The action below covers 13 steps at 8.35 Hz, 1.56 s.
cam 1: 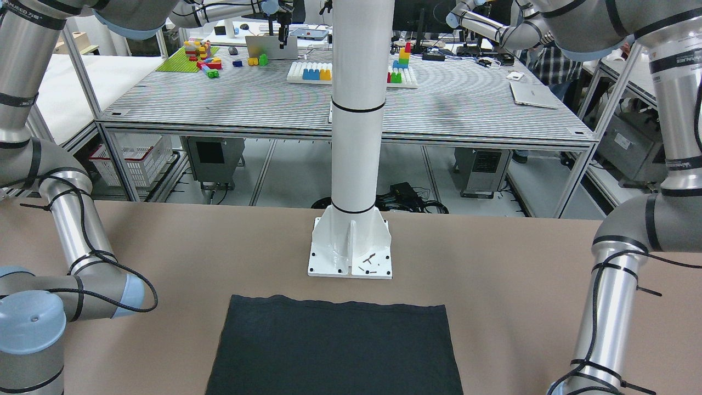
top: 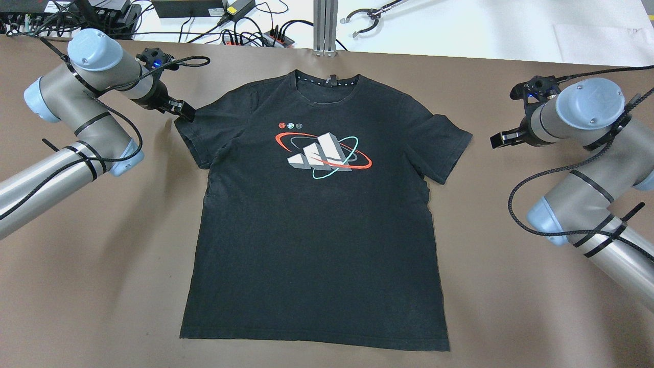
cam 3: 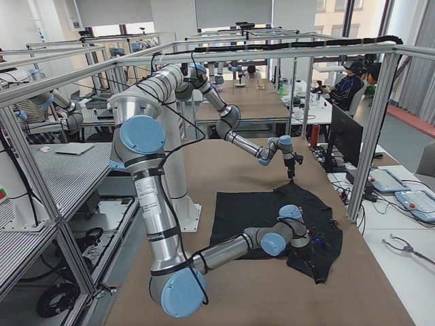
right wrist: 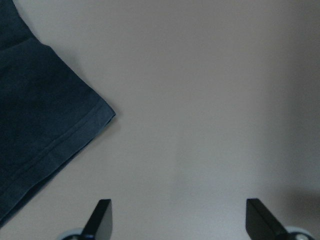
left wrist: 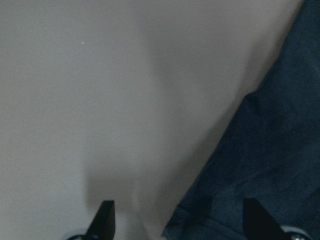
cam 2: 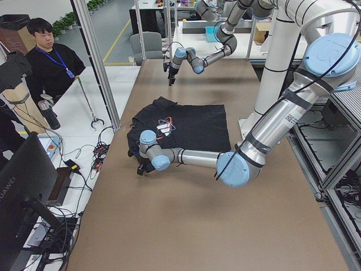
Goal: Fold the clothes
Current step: 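Move the left gripper over the shirt's shoulder nearest it, near the collar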
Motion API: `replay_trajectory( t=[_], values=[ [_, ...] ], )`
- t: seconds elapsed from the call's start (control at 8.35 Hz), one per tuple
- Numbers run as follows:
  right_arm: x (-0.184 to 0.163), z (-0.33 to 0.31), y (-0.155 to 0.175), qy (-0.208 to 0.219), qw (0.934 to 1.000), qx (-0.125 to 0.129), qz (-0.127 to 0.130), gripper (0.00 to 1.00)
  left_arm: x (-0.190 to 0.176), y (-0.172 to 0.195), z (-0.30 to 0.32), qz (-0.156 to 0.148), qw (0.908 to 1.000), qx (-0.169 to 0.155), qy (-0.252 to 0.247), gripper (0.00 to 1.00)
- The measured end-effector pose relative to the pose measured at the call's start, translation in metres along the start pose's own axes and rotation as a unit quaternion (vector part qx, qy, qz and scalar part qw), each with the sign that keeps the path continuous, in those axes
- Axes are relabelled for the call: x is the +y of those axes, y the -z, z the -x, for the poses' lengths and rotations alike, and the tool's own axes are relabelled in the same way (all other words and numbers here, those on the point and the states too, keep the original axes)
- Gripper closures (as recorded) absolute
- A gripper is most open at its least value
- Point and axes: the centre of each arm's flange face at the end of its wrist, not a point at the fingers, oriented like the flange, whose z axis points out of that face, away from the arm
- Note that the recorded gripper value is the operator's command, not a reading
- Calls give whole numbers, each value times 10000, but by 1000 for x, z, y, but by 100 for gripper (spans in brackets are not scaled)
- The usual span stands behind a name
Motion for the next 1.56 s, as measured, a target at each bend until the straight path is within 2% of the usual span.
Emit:
replay_trajectory(
  t=[0.24,0.48,0.6,1.08,1.32,1.56],
  values=[
    [-1,2,1,6,10000,-9,-9,6,1,-4,-4,10,10000,11,1,56],
    [-2,2,1,9,10000,-14,-14,6,1,-5,-4,14,10000,15,4,94],
    [-2,2,1,9,10000,-15,-16,6,1,-4,-4,17,10000,21,5,100],
    [-2,3,2,17,10000,-17,-18,6,-2,3,-5,1,9999,99,41,100],
    [-2,3,2,23,10000,-24,-24,6,-14,27,-20,-96,9992,333,214,100],
    [-3,4,3,20,10000,-30,-35,6,-38,56,-57,-226,9963,557,610,100]
  ],
)
